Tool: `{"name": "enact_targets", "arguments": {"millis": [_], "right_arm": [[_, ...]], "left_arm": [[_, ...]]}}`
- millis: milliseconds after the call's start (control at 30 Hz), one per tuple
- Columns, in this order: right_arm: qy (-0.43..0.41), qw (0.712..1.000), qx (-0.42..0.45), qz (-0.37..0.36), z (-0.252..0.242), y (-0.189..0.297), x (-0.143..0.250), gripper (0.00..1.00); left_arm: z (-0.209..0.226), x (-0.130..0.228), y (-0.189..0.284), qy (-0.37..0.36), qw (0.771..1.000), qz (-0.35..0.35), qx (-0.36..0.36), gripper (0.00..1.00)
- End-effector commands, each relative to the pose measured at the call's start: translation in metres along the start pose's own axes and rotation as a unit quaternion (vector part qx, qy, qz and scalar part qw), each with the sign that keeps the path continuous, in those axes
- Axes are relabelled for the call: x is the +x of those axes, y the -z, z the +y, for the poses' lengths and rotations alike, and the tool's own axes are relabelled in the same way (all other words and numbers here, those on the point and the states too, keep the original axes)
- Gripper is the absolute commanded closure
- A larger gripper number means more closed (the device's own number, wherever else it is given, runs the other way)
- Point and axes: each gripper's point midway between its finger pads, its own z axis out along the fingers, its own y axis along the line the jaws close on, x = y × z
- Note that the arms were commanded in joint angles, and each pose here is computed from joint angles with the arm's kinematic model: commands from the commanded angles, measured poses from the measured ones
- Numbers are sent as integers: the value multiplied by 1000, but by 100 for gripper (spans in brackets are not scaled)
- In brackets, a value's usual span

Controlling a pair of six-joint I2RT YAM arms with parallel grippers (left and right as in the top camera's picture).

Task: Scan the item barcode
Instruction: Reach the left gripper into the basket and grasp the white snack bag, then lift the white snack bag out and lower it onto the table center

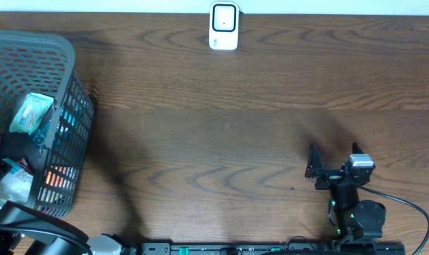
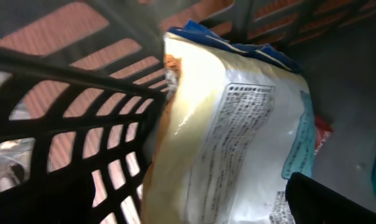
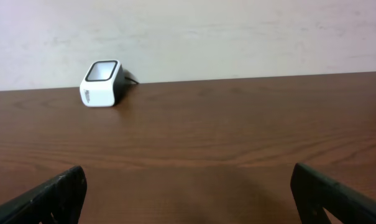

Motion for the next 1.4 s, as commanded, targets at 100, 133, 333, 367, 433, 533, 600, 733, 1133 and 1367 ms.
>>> {"name": "enact_targets", "arguments": {"millis": [100, 133, 333, 367, 433, 533, 600, 733, 1133, 1367], "right_arm": [[-6, 1000, -3, 0, 2, 0, 1, 1], [-6, 1000, -3, 0, 2, 0, 1, 1], [-6, 1000, -3, 0, 2, 0, 1, 1], [-6, 1000, -3, 0, 2, 0, 1, 1], [-6, 1000, -3, 0, 2, 0, 1, 1], [-6, 1000, -3, 0, 2, 0, 1, 1], [-6, 1000, -3, 0, 2, 0, 1, 1], [-6, 1000, -3, 0, 2, 0, 1, 1], [-6, 1000, -3, 0, 2, 0, 1, 1], [-6, 1000, -3, 0, 2, 0, 1, 1]], "left_arm": [[-18, 19, -36, 10, 997, 59, 57, 2], [-20, 22, -41, 10, 996, 68, 59, 2], [-41, 46, -63, 15, 986, 129, 109, 2], [-46, 49, -63, 17, 983, 136, 124, 2], [-55, 52, -62, 20, 978, 144, 148, 10], [-63, 51, -56, 24, 974, 142, 174, 48], [-62, 45, -50, 37, 975, 136, 172, 73], [-57, 17, -22, 76, 978, 105, 164, 92], [-29, -94, 209, 249, 914, -211, 242, 92], [-96, -73, 387, 129, 788, -332, 503, 92]]}}
